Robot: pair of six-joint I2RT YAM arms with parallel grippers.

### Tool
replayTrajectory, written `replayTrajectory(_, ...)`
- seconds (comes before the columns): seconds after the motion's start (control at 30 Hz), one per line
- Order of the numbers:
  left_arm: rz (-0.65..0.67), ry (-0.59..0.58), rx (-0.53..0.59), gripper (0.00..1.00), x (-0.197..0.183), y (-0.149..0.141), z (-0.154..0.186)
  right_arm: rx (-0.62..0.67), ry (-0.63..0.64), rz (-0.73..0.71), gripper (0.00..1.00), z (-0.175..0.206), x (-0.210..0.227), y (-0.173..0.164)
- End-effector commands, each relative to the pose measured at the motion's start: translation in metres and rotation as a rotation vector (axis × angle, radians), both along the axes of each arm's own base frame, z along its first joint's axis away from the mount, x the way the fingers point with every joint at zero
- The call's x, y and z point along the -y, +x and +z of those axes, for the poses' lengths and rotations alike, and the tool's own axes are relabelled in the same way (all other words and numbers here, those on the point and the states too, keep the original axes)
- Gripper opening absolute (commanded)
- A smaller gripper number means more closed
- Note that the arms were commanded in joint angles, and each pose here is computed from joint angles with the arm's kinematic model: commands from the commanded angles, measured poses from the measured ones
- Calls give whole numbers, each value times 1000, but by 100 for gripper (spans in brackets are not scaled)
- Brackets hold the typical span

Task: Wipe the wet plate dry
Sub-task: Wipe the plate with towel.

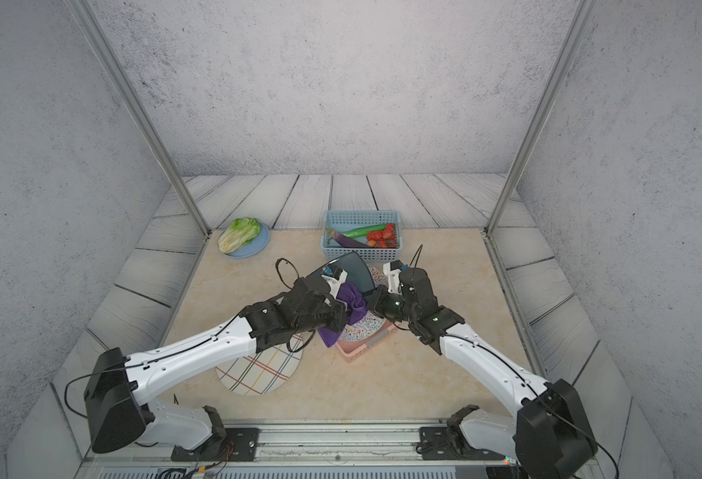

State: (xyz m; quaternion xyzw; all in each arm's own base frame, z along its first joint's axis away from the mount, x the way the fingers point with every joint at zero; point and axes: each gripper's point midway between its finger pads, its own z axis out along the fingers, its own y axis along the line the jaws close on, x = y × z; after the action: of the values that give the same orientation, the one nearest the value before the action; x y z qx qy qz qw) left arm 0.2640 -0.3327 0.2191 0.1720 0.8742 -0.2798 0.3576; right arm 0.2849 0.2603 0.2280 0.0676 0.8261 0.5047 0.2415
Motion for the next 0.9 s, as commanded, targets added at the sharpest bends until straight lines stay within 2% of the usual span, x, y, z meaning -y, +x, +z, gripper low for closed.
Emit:
replayTrajectory(0.0, 187, 21, -115, 0, -61, 22, -34, 346, 305, 55, 0, 146, -4, -21)
replayTrajectory(0.17, 218, -27, -98, 0, -82, 20, -37, 413, 309, 124, 0, 157, -8, -44)
replayTrajectory(0.33, 311, -76, -38, 0, -119, 52, 6, 481, 277, 319, 0, 146, -44, -99)
replayTrajectory(0.37, 297, -83, -17, 0, -118, 57, 18, 490, 284, 354, 0, 146, -50, -109)
replayTrajectory(0.43, 188, -59, -4, 0, -98, 56, 28, 506, 302, 388, 0, 148, -58, -120)
replayTrajectory(0.5, 37, -42, -23, 0, -58, 38, 30, 510, 308, 369, 0, 151, -58, -118)
replayTrajectory(0.57, -91, -8, 14, 0, -19, 14, 28, 524, 311, 309, 0, 158, -53, -110)
replayTrajectory(0.63, -172, 24, 30, 0, 3, -2, 22, 539, 307, 241, 0, 164, -45, -102)
replayTrajectory(0.67, -169, 33, 25, 0, 3, -2, 19, 538, 294, 212, 0, 164, -40, -98)
replayTrajectory(0.73, -72, 12, 16, 0, -18, 12, 18, 524, 270, 181, 0, 162, -33, -94)
replayTrajectory(0.8, 9, -100, -33, 0, -46, 25, 19, 494, 265, 152, 0, 157, -27, -91)
replayTrajectory(0.87, -23, -175, 6, 0, -50, 18, 28, 476, 275, 125, 0, 154, -20, -88)
